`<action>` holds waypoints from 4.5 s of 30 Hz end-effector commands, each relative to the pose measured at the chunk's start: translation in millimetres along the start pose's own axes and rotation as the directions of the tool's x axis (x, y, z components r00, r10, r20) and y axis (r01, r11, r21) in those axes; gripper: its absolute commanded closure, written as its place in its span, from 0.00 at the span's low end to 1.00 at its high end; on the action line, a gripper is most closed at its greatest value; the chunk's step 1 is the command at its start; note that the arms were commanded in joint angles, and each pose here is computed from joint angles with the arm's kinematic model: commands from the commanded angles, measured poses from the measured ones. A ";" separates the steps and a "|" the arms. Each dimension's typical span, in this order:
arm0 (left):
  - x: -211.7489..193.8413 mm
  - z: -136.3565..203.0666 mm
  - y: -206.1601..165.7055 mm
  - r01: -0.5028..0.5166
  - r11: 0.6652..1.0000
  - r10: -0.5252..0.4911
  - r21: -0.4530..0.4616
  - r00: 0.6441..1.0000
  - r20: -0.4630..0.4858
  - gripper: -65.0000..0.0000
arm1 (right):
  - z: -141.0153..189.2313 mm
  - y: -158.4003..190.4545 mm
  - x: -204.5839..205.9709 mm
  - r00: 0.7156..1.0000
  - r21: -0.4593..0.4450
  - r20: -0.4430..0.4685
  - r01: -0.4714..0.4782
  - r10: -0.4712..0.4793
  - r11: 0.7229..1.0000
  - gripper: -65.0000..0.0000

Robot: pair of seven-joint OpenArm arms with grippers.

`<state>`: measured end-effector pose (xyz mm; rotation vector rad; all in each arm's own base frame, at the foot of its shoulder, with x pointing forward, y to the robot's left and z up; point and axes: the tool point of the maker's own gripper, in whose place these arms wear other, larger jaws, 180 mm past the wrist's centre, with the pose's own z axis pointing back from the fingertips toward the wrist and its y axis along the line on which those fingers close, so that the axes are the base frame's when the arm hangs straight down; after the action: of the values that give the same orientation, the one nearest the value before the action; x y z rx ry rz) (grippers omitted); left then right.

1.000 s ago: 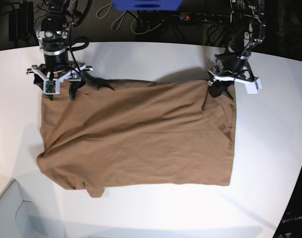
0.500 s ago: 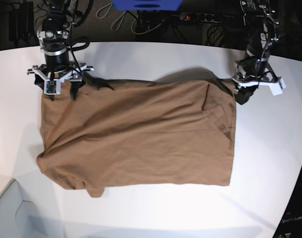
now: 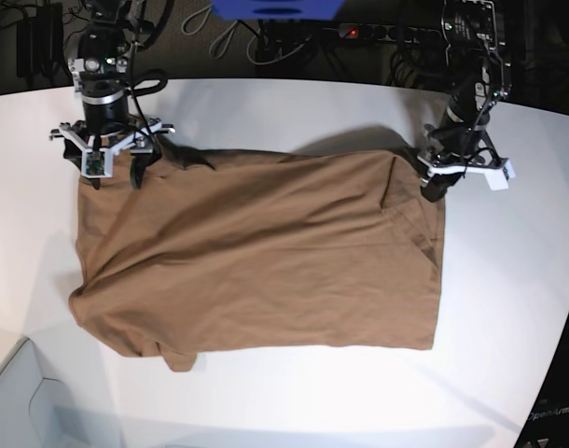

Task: Layout the t-shirt on the table in an organized manner, then fold the t-shirt properly
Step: 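Regrasp the collar-side edge with both grippers and drag it taut, then release and reposition the left gripper along the shirt's side edge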

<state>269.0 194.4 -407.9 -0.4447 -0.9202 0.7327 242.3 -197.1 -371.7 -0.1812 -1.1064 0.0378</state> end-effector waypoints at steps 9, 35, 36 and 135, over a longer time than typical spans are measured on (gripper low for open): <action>8.8 3.3 -12.4 0.019 0.999 -0.018 -0.042 1.000 0.022 0.99 | 1.0 -3.3 14.6 0.999 -0.007 0.055 -0.002 0.002 1.000 0.40; -15.6 75.5 13.1 -0.094 0.994 0.090 0.055 0.993 0.073 1.00 | 28.4 52.8 -8.7 0.994 0.364 0.012 -0.108 0.111 0.925 0.40; -17.3 75.4 23.6 -0.104 0.991 0.099 0.081 0.992 0.073 1.00 | 28.2 49.5 -9.7 0.994 0.356 0.009 -0.107 0.112 0.928 0.40; -31.6 34.8 31.8 0.364 0.889 -0.289 0.279 0.917 -0.274 0.84 | 29.2 35.1 -16.4 0.997 0.301 -0.020 -0.068 0.078 0.951 0.40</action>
<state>214.8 191.4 -429.0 -0.0798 -0.6164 0.4956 207.0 -161.7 -389.1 0.0436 -1.0058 0.2655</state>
